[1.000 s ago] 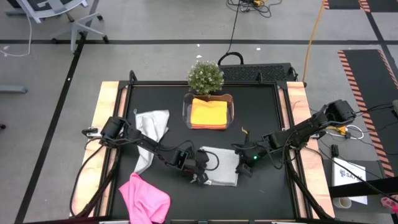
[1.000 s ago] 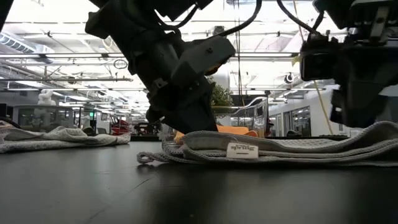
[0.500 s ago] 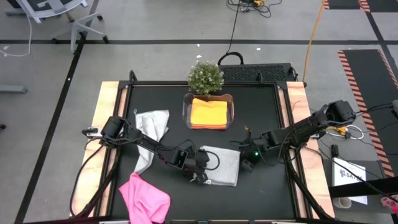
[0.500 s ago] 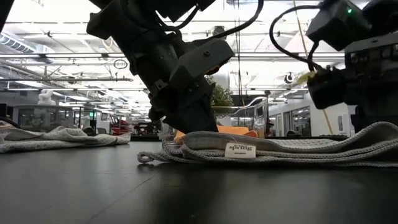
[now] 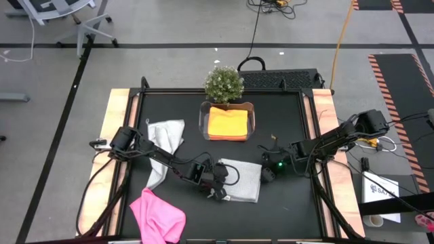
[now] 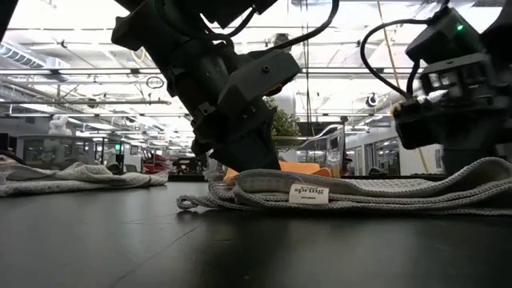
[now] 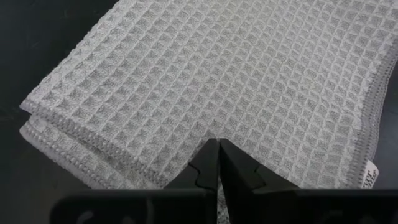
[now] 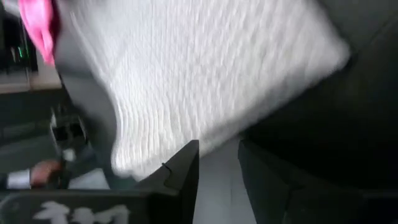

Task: Fold microfiber towels
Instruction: Put the bottom gray microfiber towel into the transparent bin, then put the folded bottom gray microfiber towel into the transparent bin

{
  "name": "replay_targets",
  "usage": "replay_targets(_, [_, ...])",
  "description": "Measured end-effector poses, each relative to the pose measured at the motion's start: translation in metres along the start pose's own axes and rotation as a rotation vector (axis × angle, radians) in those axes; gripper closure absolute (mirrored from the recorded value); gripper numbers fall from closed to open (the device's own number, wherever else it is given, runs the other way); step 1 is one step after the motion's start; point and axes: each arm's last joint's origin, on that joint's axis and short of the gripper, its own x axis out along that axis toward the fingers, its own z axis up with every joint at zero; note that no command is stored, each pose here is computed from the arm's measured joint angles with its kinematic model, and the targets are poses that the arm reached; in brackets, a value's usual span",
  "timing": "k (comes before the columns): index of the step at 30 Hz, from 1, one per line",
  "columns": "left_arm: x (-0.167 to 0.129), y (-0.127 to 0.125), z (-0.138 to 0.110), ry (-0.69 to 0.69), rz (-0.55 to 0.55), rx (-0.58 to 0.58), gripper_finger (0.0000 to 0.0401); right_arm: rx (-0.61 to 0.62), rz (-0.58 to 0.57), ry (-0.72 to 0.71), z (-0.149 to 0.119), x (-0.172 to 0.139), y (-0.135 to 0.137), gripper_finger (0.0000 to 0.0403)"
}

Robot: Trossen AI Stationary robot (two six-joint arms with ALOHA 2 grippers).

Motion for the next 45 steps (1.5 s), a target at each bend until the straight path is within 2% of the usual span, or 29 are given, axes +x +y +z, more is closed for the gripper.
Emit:
replay_targets(3, [0.0,0.0,0.0,0.0,0.002,0.0,0.0384,-0.011,0.0,-0.112,0.004,0.0,0.001,0.0286])
replay_targets(7, [0.0,0.002,0.001,0.003,0.008,-0.002,0.0384,-0.2,0.073,-0.202,0.01,-0.001,0.01,0.0288])
replay_targets(10, [0.001,0.005,0.002,0.004,0.015,-0.008,0.0384,-0.263,0.181,-0.241,0.012,-0.004,0.021,0.03])
replay_targets(15, [0.002,0.007,0.003,0.006,0.02,-0.015,0.0384,-0.282,0.253,-0.247,0.014,-0.006,0.028,0.0323])
replay_targets(19, [0.002,0.008,0.004,0.006,0.022,-0.034,0.0384,-0.222,0.296,-0.128,0.012,-0.006,0.027,0.0335])
replay_targets(23, [0.003,0.01,0.005,0.005,0.025,-0.052,0.0384,-0.164,0.262,0.004,0.01,-0.004,0.019,0.0322])
replay_targets(27, [0.003,0.01,0.005,0.005,0.025,-0.061,0.0384,-0.113,0.178,0.05,0.008,-0.003,0.009,0.0285])
replay_targets(36, [0.003,0.01,0.005,0.004,0.026,-0.073,0.0384,-0.045,0.1,0.005,0.012,-0.004,0.002,0.0198])
replay_targets(45, [0.003,0.012,0.007,0.002,0.035,-0.079,0.0384,-0.055,0.026,-0.046,0.012,-0.004,-0.003,0.0179])
